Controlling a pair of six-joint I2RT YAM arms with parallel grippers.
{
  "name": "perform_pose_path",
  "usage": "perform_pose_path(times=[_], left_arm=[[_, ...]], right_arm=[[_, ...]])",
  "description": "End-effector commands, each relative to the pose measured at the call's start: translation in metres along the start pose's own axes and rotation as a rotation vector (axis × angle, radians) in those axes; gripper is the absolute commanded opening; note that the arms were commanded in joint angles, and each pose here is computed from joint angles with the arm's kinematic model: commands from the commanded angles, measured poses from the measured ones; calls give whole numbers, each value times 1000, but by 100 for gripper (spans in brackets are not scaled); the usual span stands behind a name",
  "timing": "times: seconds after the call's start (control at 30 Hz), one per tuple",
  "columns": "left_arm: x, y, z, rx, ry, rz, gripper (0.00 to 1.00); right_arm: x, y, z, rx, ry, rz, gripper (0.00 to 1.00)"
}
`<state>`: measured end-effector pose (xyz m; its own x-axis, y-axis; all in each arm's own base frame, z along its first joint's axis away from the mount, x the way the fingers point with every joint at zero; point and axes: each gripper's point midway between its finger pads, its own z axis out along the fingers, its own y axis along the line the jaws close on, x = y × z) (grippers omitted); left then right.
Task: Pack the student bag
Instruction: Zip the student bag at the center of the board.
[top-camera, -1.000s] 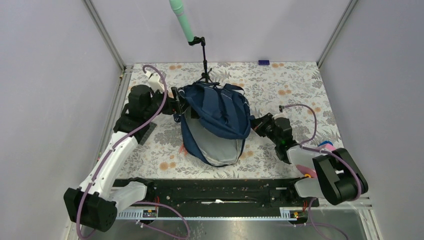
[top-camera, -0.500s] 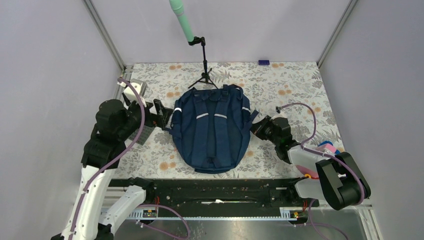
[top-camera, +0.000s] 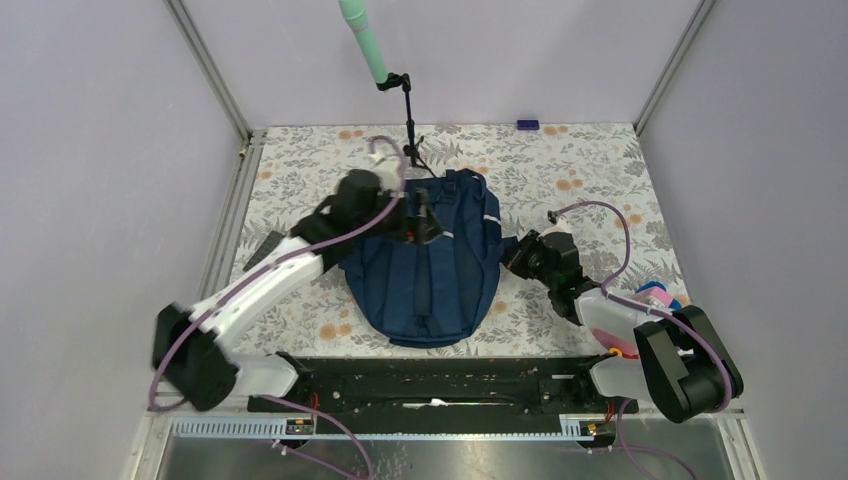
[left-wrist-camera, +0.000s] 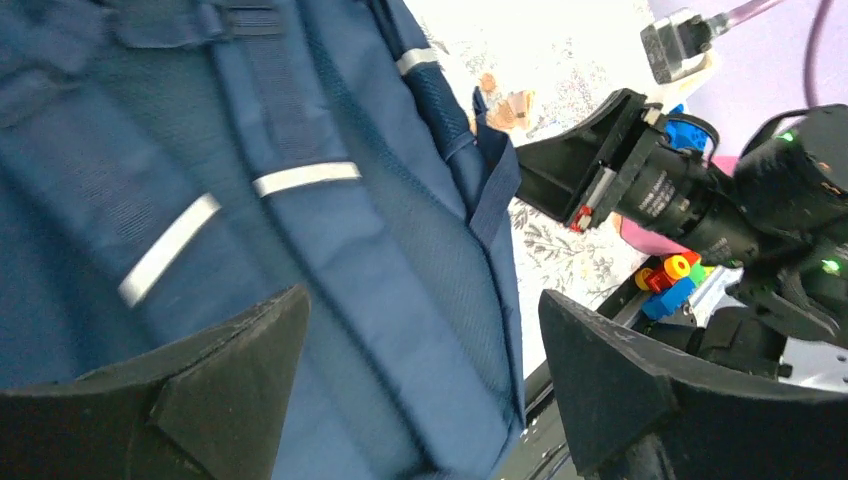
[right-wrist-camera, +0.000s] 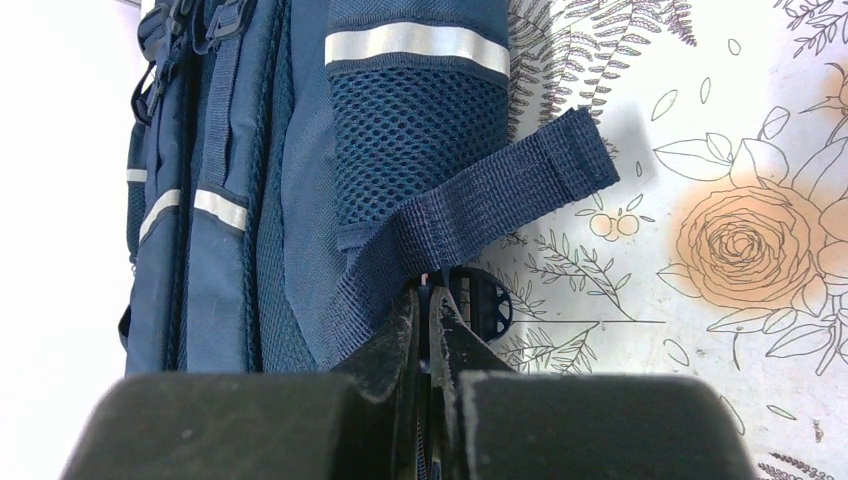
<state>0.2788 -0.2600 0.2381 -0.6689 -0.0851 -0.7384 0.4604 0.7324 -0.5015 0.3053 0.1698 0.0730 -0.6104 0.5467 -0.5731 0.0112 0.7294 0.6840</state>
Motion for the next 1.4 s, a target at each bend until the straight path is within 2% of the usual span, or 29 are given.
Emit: perform_pose_path(times=[0.0,0.2,0.27,0.37,0.47,0.6,0.8,0.87,0.97,1.03,1.07,1.13,1.37], left_arm=[[-43,-42,56,64,-103,-2,87],[-41,-41,145,6,-18,-7,86],[-38,-39,170,-4,3,-8,83],[-19,-29,205,-22,68,-28,72],[-8,-20,222,-70,88,-35,71],[9,-15,237,-80,123,-43,62],[33,-2,254,-113,180,-41,60],[36,-1,258,-114,189,-34,55],[37,1,263,-116,199,-28,38],[36,0,265,-113,200,-24,23],[34,-1,265,-111,192,-23,12],[25,-5,264,-104,164,-24,0],[-43,-27,248,-33,-21,-33,0]], right_arm=[[-16,23,1,-50,-45,-45,0],[-15,22,0,-48,-49,-56,0],[-15,23,-1,-49,-51,-61,0],[-17,24,-2,-52,-57,-65,0],[-18,26,-3,-57,-61,-65,0],[-19,26,-4,-59,-64,-70,0],[-18,27,-6,-64,-58,-87,0],[-18,28,-7,-65,-58,-99,0],[-18,28,-8,-64,-57,-124,0],[-19,29,-9,-62,-56,-144,0],[-18,29,-10,-60,-53,-154,0],[-17,29,-11,-54,-43,-178,0],[-12,22,-15,-6,-7,-263,0]])
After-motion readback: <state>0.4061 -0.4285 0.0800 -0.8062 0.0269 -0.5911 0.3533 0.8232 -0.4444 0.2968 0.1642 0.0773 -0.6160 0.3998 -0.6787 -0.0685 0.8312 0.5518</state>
